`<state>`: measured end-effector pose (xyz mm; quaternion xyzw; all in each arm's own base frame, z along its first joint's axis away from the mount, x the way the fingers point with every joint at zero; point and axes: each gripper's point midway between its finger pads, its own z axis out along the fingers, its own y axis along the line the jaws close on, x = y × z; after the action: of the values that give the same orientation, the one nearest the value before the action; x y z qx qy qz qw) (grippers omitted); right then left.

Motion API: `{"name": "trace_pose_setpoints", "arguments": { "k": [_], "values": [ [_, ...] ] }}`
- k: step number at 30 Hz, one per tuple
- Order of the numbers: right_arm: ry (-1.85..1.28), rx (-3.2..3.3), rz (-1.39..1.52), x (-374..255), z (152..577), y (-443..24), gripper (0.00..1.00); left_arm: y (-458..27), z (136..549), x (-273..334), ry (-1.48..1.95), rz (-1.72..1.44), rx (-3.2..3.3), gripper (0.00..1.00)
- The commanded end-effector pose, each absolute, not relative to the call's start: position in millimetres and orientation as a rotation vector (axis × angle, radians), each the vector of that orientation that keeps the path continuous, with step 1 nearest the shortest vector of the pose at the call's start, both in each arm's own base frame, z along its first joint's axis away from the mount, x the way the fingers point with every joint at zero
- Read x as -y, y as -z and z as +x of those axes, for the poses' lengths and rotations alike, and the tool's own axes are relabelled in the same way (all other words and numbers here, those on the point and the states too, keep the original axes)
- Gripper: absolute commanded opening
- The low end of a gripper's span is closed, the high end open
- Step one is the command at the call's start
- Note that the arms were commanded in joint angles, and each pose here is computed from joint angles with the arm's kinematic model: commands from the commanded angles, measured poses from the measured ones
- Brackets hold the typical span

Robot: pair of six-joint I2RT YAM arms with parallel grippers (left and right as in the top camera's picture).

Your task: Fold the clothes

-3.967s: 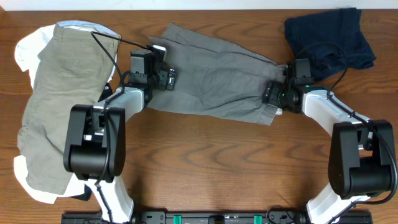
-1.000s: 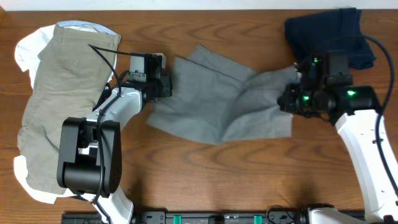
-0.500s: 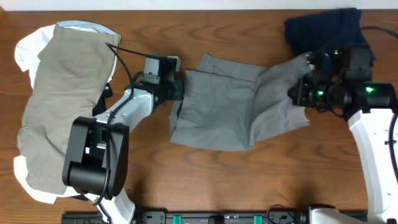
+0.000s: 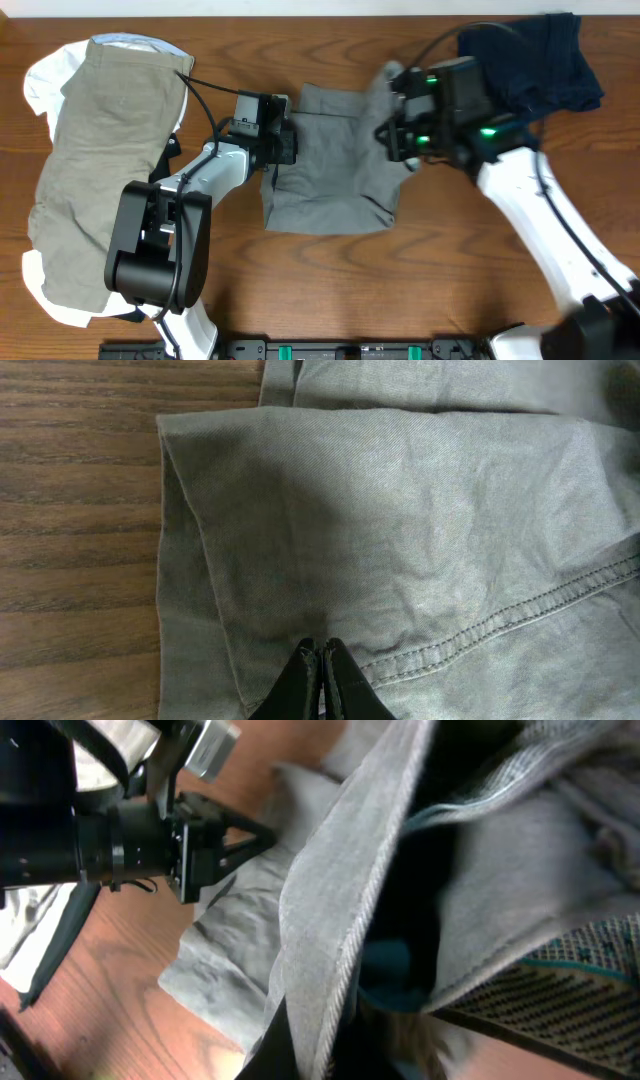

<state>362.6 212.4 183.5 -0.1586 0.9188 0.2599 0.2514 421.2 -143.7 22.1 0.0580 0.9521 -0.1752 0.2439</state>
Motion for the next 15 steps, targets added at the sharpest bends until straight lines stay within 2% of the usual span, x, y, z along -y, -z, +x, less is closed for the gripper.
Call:
{"name": "trace_pose_setpoints", "arguments": {
  "k": [1, 9, 15],
  "values": [
    [-0.777, -2.494, -0.503, -248, 361, -175, 0.01, -15, 419, 141, 0.466, 0.138, -2.621, 0.06],
    [-0.83, -2.403, -0.649, -304, 361, -161, 0.01, -15, 420, 140, 0.459, 0.136, -2.622, 0.06],
    [-0.848, -2.369, -0.658, -314, 361, -166, 0.01, -18, 423, 130, 0.442, 0.052, -2.621, 0.06]
  ]
}}
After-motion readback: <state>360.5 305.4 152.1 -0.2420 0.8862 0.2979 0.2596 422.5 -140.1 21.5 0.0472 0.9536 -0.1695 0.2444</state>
